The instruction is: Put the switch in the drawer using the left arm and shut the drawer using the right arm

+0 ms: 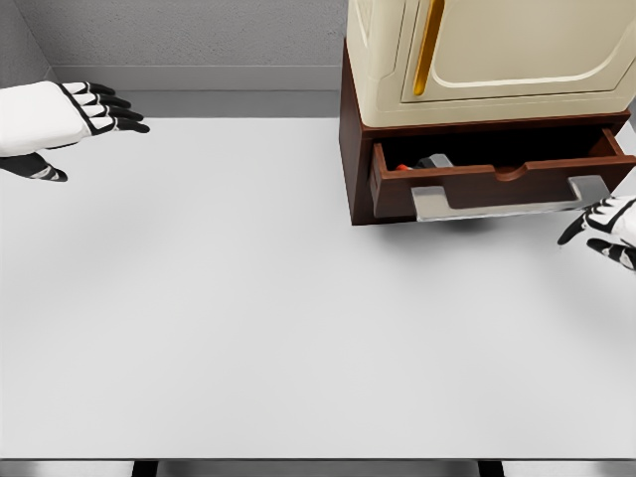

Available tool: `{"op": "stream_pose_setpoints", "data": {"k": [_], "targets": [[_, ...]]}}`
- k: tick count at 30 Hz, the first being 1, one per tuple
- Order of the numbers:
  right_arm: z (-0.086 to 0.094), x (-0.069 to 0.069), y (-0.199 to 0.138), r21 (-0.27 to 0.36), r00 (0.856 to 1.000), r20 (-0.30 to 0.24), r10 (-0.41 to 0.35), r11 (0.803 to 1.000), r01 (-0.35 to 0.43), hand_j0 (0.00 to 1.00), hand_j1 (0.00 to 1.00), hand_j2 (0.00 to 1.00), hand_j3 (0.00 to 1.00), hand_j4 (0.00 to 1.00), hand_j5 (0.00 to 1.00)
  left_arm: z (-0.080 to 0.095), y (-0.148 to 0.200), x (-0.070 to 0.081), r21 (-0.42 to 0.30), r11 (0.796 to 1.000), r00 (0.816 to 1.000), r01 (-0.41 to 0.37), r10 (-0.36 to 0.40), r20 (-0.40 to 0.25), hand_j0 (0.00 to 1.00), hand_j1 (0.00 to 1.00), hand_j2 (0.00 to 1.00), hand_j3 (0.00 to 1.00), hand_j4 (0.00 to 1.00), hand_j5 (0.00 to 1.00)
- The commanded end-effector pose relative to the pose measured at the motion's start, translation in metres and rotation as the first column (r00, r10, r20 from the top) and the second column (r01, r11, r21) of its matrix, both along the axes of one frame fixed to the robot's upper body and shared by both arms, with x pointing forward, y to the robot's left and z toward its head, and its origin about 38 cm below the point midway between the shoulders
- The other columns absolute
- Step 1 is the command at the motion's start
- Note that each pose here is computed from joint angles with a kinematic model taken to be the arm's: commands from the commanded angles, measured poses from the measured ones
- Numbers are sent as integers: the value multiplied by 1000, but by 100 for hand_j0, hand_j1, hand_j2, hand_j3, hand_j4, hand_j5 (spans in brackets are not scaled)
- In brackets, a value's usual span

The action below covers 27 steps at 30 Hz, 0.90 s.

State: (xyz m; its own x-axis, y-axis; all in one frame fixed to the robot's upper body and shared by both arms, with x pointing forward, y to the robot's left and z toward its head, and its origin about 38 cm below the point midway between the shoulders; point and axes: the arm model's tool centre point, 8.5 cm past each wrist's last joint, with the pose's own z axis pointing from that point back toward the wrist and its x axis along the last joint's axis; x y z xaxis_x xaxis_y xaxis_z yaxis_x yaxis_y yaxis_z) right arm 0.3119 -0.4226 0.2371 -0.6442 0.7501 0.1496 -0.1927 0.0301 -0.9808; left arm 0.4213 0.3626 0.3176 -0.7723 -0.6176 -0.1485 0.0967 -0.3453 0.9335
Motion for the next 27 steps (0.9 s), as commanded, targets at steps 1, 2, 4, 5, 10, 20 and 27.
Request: {"op": "stream_pose_setpoints", "data": {"k": [1, 2, 4, 5, 10, 20, 27], "targets": [[4, -1, 8, 11, 1000, 12, 24, 1000, -24, 53, 53, 53, 53, 53, 53, 1, 0, 0, -6, 1000, 1000, -2, 2, 0, 100, 100, 100, 100, 100, 100], [5, -2, 13, 13, 999, 17, 39, 999, -39, 53, 53, 53, 53, 53, 53, 1, 0, 0, -7, 1000, 1000, -1, 1, 0, 100, 100, 100, 100, 100, 100], [7, -3, 16, 13, 999, 21, 48, 999, -48, 53, 53, 53, 53, 53, 53, 1, 0, 0, -7, 1000, 1000, -1, 1, 0, 100, 100, 100, 100, 100, 100], [7, -3, 16, 12, 999, 22, 48, 999, -48, 53, 53, 53, 53, 53, 53, 1, 0, 0, -6, 1000, 1000, -2, 2, 0, 100, 100, 100, 100, 100, 100], [4, 2, 26, 17, 997, 42, 67, 998, -68, 53, 53, 53, 53, 53, 53, 1, 1, 0, -8, 1000, 1000, -2, 2, 0, 100, 100, 100, 100, 100, 100], [-4, 4, 34, 20, 996, 16, 86, 996, -87, 53, 53, 53, 53, 53, 53, 2, 0, -1, -10, 1000, 1000, 0, 0, -1, 100, 100, 100, 100, 100, 100], [24, 15, 32, 21, 992, 96, 82, 996, -84, 52, 52, 52, 52, 52, 52, 2, 1, 0, -10, 1000, 1000, -5, 5, -1, 100, 100, 100, 100, 100, 100]]}}
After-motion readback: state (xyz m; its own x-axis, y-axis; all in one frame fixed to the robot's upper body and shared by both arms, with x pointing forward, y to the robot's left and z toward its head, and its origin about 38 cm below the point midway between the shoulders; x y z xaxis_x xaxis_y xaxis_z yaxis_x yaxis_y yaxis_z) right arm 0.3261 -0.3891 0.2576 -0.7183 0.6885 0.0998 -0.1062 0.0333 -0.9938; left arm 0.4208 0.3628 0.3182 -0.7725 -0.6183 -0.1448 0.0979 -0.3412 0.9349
